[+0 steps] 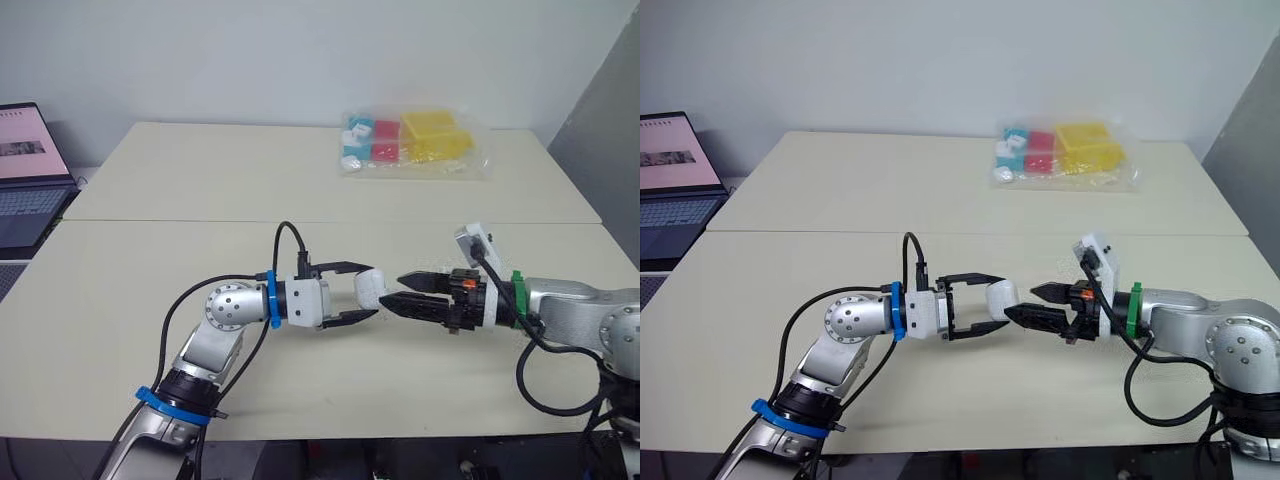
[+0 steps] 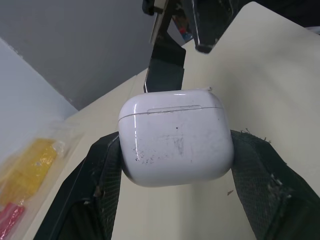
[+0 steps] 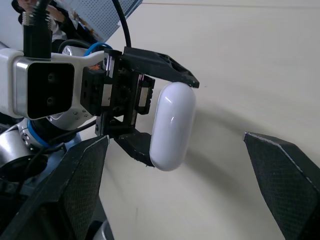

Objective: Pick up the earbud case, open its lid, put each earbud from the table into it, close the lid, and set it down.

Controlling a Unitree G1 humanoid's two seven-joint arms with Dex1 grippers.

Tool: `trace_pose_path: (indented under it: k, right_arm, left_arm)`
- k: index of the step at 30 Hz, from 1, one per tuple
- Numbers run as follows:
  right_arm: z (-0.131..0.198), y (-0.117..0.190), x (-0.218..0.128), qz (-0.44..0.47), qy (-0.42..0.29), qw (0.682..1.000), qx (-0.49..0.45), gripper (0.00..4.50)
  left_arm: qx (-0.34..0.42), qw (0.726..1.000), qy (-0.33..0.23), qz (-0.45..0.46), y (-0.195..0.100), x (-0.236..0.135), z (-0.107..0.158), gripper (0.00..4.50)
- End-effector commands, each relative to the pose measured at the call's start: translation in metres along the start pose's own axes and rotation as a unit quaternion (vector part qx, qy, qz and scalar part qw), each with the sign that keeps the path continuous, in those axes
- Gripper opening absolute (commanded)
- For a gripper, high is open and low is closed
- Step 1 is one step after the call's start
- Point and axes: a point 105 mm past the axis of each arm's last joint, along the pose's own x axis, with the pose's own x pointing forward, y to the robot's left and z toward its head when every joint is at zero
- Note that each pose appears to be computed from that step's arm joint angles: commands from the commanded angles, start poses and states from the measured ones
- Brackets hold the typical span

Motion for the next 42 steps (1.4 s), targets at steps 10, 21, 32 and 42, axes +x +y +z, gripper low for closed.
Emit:
trace_pose_path:
  k: [10, 21, 32, 42]
  right_arm:
    - [0.001, 0.006, 0.011, 0.026, 0.019, 0.999, 0.015, 4.5]
    - [0.002, 0.004, 0.015, 0.027, 0.018, 0.999, 0.021, 2.81]
    - [-0.001, 0.004, 0.016, 0.029, 0.014, 0.999, 0.037, 0.78]
    - [-0.004, 0.001, 0.01, 0.019, 0.03, 0.999, 0.03, 0.78]
  left_arm:
    - [0.017, 1.0, -0.019, 0.011, 0.003, 0.007, 0.011, 2.79]
    - [0.021, 1.0, -0.018, 0.0, 0.001, 0.007, 0.012, 2.79]
    - [0.016, 0.999, -0.018, 0.024, 0.007, 0.007, 0.012, 2.79]
    - [0.035, 0.998, 0.048, 0.019, 0.01, -0.002, -0.011, 4.5]
